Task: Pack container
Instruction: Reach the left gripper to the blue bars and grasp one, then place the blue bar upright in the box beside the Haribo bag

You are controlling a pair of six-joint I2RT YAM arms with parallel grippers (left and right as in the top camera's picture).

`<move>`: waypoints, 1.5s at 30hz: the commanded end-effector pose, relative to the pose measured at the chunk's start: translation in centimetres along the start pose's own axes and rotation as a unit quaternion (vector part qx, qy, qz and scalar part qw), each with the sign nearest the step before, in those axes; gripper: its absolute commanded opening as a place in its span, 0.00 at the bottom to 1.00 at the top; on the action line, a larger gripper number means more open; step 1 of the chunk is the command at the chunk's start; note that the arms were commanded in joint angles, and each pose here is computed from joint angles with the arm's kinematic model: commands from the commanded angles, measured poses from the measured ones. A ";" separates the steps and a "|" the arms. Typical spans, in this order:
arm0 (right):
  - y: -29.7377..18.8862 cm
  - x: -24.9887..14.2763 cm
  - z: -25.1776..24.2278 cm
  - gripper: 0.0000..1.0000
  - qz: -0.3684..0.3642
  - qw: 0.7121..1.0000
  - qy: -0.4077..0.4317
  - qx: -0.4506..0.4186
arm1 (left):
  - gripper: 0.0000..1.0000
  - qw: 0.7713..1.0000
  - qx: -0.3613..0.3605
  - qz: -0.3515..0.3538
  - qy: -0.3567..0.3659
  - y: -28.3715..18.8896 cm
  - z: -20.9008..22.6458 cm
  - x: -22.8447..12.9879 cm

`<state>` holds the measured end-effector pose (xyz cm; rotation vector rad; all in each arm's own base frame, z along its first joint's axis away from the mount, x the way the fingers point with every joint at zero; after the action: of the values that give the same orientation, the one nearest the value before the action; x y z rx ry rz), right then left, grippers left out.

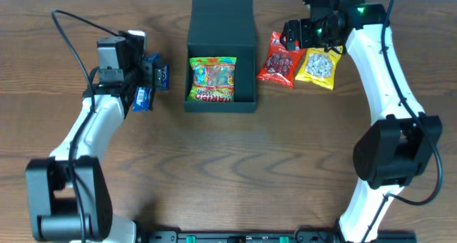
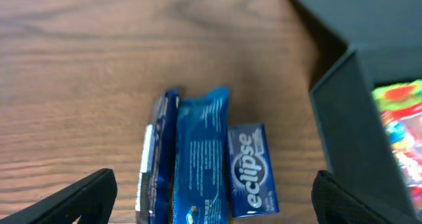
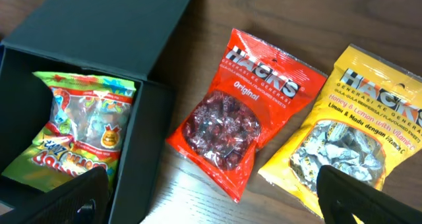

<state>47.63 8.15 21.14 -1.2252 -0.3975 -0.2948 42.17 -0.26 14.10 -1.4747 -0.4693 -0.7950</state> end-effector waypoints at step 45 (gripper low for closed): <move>-1.0 0.5 0.9 0.99 -0.014 1.000 -0.014 0.008 | 0.58 0.976 -0.046 0.209 0.034 3.2 -0.6 -9.8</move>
<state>47.70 8.16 21.18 -1.2240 -0.4007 -0.2971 37.48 0.48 4.71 -1.5622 -0.0565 -0.5348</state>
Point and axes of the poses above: each gripper's point midway between its finger pads, its own y axis out along the fingers, its own z axis along the line the jaws close on, x = y × z, the point moved 5 cm from there along -y, back along the fingers, and after that the axes turned 5 degrees about y, right-handed, at the moved point
